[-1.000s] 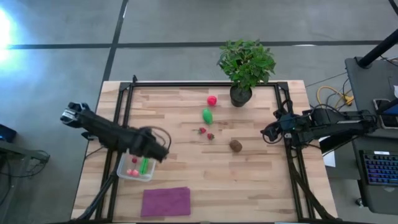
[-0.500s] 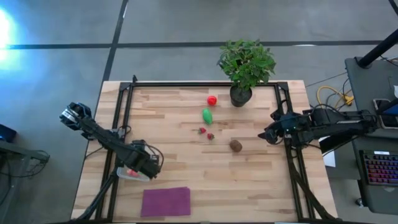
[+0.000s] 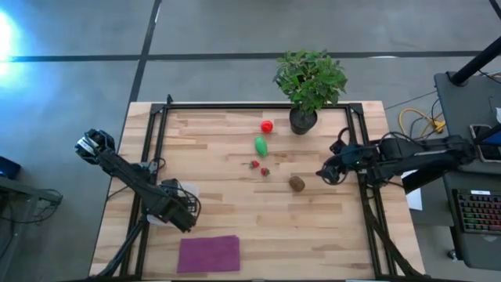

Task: Pick and placing Produce into tupperware
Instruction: Put the top red strawberry into the transparent container

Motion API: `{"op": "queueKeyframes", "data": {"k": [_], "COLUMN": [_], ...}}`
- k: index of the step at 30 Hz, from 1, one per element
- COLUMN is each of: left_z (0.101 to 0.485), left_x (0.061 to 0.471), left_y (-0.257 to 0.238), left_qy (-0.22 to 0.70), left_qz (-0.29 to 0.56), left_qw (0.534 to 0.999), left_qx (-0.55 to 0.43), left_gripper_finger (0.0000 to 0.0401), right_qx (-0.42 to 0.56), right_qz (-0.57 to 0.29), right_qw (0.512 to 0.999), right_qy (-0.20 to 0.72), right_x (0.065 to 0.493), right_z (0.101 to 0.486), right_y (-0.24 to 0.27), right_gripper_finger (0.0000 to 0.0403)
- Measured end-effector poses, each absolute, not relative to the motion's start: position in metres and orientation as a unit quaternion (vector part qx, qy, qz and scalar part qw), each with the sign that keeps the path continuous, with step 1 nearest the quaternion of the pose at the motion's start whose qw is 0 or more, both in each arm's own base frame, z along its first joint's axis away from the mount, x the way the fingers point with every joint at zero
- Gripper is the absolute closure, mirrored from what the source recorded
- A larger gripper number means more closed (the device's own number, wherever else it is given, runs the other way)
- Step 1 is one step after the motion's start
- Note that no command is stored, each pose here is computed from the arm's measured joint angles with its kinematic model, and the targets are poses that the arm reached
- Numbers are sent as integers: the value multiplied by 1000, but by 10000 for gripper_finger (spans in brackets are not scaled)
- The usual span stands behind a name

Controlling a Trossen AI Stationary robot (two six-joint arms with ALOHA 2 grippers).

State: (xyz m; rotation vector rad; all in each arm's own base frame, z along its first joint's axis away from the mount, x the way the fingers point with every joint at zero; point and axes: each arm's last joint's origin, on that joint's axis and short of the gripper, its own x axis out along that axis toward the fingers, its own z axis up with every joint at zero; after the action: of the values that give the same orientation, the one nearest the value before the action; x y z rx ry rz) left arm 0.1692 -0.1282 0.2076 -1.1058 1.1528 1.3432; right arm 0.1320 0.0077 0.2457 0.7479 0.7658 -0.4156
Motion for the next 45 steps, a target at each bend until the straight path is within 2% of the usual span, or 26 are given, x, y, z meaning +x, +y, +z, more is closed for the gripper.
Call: {"op": "queueKeyframes", "data": {"k": [2,7,12,17,19,21,26,29,33,45], "left_z": [216,243,248,254,256,254,233,220,206,177], "left_x": [176,203,237,284,300,310,320,327,341,379], "left_y": [-130,-124,-98,-59,-40,-20,27,36,43,55], "left_qy": [459,352,357,375,362,363,412,434,439,468], "left_qz": [528,455,393,246,205,182,138,76,35,29], "left_qw": [553,711,781,882,907,912,897,897,897,883], "left_qx": [-454,-405,-327,-142,-73,-51,-84,-36,20,27], "left_gripper_finger": [180,173,173,173,173,173,173,178,193,214], "right_qx": [353,348,347,347,350,360,386,392,398,410], "right_qz": [-197,-200,-199,-195,-195,-200,-211,-214,-217,-236], "right_qw": [838,833,835,842,842,837,825,822,819,812], "right_qy": [365,379,378,365,362,361,355,354,353,341], "right_x": [137,147,151,150,150,150,150,150,150,150], "right_z": [244,240,245,253,255,255,255,255,255,254], "right_y": [8,9,10,9,9,9,9,9,9,8], "right_gripper_finger": [77,77,77,77,77,77,77,77,77,77]}}
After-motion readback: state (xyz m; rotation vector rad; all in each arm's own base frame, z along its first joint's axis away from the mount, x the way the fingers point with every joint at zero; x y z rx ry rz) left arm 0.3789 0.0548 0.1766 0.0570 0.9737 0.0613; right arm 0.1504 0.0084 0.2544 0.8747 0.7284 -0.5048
